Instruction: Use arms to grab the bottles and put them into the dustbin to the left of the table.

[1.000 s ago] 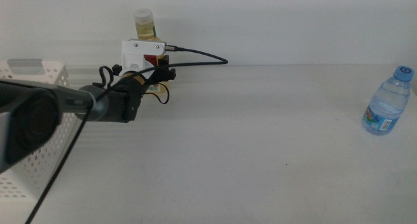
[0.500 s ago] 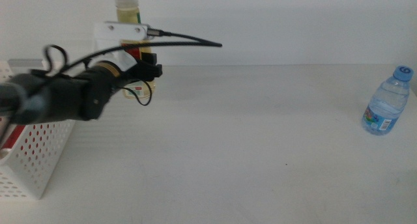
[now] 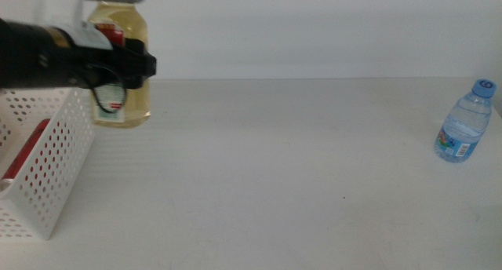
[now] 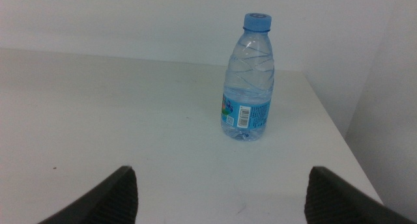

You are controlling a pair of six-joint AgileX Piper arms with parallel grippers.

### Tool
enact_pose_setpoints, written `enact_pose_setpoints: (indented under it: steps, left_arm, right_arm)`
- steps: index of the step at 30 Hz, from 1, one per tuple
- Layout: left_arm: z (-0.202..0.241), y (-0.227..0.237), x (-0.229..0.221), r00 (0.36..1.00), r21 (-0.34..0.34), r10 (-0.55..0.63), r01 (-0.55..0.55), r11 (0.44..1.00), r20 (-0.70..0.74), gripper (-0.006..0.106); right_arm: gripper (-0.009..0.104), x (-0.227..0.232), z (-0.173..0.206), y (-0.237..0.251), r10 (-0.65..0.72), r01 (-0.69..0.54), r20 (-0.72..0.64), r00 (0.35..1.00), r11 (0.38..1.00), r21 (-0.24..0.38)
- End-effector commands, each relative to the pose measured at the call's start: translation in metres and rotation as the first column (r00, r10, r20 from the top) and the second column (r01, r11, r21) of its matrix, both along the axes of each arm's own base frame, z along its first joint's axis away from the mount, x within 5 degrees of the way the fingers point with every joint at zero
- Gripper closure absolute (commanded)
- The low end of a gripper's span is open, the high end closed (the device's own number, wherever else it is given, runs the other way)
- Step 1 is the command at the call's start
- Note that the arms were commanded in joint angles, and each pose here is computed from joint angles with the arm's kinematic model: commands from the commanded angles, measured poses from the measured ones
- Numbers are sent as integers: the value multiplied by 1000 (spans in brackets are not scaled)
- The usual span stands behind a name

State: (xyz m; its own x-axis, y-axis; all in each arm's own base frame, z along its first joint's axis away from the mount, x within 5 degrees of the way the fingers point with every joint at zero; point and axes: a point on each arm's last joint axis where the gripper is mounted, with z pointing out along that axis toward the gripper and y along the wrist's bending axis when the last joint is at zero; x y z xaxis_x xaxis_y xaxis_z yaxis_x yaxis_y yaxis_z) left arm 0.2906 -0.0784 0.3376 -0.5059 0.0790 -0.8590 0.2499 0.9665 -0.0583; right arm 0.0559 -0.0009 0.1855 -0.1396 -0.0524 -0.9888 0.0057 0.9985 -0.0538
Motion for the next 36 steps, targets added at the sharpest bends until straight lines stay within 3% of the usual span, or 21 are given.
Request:
enact_pose_setpoints:
  steps: [1,5,13,23,36]
  left_arm:
    - [52,4,-18,993,-34,-3,7,999,121,105]
    - [74,11,-26,1000,21,-4,5,1000,-14,105]
    - [90,59,-27,974,142,118,-91,986,-193,105]
    - [86,137,1,897,264,254,-162,951,-362,105]
    - [2,189,67,753,345,314,-122,930,-578,105]
  right_arm:
    - [28,-1,11,0,-3,4,110,994,1000,-14]
    - [28,-1,11,0,-3,4,110,994,1000,-14]
    - [28,-1,11,0,-3,4,110,994,1000,-14]
    - [28,-1,11,0,-3,4,110,994,1000,-14]
    - [28,-1,11,0,-3,4,110,994,1000,-14]
